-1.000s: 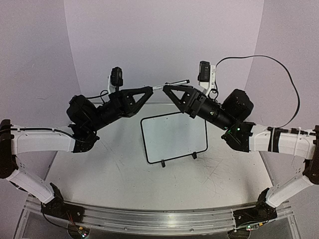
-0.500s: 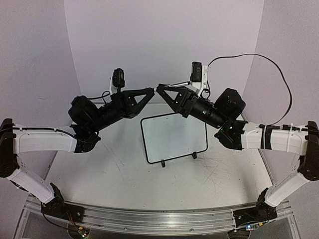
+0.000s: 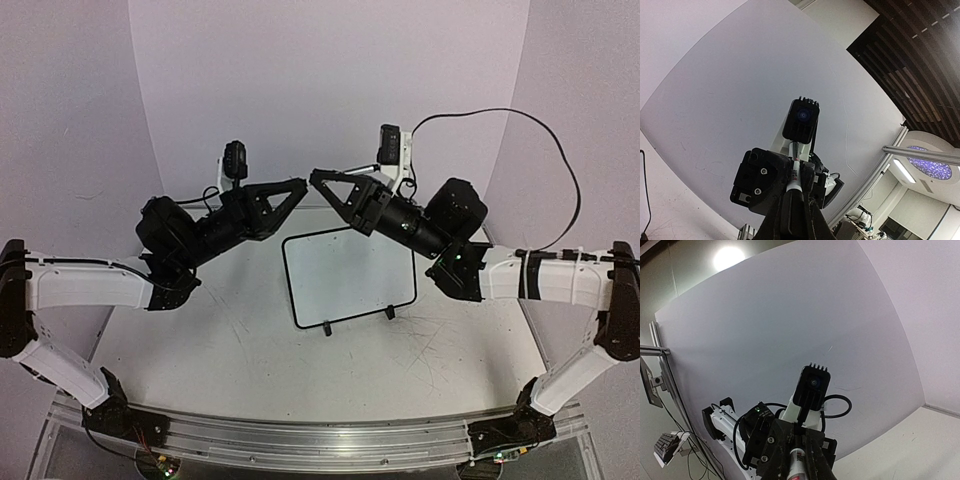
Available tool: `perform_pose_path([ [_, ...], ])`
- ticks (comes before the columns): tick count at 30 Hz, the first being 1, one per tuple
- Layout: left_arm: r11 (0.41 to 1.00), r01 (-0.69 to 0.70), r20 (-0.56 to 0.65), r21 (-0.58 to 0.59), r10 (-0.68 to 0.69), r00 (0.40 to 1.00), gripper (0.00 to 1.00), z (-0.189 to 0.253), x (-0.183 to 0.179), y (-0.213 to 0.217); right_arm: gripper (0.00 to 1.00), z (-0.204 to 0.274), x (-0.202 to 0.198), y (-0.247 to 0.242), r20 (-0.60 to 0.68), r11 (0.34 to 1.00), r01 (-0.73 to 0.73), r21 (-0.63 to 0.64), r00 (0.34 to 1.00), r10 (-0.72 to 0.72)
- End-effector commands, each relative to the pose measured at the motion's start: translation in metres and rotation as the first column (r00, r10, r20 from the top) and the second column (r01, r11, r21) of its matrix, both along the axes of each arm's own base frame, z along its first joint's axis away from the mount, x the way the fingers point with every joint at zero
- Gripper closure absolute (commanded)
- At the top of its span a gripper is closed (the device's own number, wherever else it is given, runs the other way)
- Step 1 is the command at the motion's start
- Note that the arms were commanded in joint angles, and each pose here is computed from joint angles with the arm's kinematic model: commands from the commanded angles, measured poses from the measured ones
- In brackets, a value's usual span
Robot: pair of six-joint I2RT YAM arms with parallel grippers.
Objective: Write a sentence on the whiteboard
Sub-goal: Open the pen cap from the whiteboard marker, then place the pen cap at the center of the board.
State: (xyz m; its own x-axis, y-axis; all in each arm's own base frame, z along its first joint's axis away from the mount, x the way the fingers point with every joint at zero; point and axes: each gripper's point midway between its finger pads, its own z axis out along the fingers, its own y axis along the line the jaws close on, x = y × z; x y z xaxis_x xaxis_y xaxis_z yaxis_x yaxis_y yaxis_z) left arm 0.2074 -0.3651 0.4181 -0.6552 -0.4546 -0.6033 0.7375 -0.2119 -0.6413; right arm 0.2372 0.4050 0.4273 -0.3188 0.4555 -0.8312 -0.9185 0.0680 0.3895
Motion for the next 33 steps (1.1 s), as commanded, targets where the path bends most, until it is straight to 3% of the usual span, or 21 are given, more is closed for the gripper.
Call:
perform_pose_path([
  [1, 0.993, -0.096, 0.003, -0.074, 0.097, 0.995, 1.0, 0.011, -0.003, 0.034, 1.0, 0.021, 0.012, -0.042, -0.058, 0.987, 0.118, 0.109, 0.992, -0.112],
  [8, 0.958, -0.281, -0.13, -0.051, 0.273, 0.953, 1.0, -0.027, 0.029, 0.105, 1.0, 0.018, 0.034, -0.126, -0.098, 0.96, 0.255, 0.114, 0.965, -0.244],
  [10, 0.944, -0.329, -0.16, 0.036, 0.331, 0.93, 1.0, -0.047, 0.039, 0.117, 1.0, 0.01, 0.038, -0.146, -0.097, 0.943, 0.332, 0.034, 0.94, -0.327],
  [11, 0.923, -0.36, -0.182, 0.133, 0.38, 0.907, 1.0, -0.064, 0.047, 0.12, 1.0, -0.003, 0.045, -0.153, -0.09, 0.919, 0.392, -0.053, 0.914, -0.395],
  [13, 0.803, -0.448, -0.159, 0.393, 0.54, 0.827, 1.0, -0.102, 0.063, 0.13, 1.0, -0.021, 0.051, -0.164, -0.007, 0.837, 0.493, -0.236, 0.861, -0.509],
  [16, 0.467, -0.463, -0.116, 0.753, 0.788, 0.605, 1.0, -0.175, 0.08, 0.178, 1.0, -0.06, 0.061, -0.189, 0.089, 0.657, 0.596, -0.461, 0.768, -0.635],
  [17, 0.375, -0.426, -0.075, 0.823, 0.815, 0.574, 1.0, -0.194, 0.08, 0.188, 1.0, -0.066, 0.061, -0.195, 0.121, 0.614, 0.609, -0.501, 0.752, -0.648],
  [19, 0.28, -0.329, -0.043, 0.902, 0.816, 0.577, 1.0, -0.227, 0.076, 0.192, 1.0, -0.084, 0.063, -0.203, 0.157, 0.532, 0.606, -0.591, 0.734, -0.661],
  [22, 0.273, -0.211, -0.091, 0.939, 0.786, 0.611, 1.0, -0.261, 0.069, 0.182, 1.0, -0.098, 0.064, -0.209, 0.167, 0.475, 0.594, -0.649, 0.721, -0.673],
  [29, 0.259, -0.002, -0.18, 0.966, 0.678, 0.713, 1.0, -0.318, 0.065, 0.149, 1.0, -0.101, 0.062, -0.202, 0.137, 0.509, 0.561, -0.653, 0.748, -0.649],
  [33, 0.218, 0.065, -0.197, 0.974, 0.667, 0.719, 1.0, -0.346, 0.065, 0.146, 1.0, -0.097, 0.059, -0.199, 0.121, 0.538, 0.551, -0.638, 0.762, -0.636],
])
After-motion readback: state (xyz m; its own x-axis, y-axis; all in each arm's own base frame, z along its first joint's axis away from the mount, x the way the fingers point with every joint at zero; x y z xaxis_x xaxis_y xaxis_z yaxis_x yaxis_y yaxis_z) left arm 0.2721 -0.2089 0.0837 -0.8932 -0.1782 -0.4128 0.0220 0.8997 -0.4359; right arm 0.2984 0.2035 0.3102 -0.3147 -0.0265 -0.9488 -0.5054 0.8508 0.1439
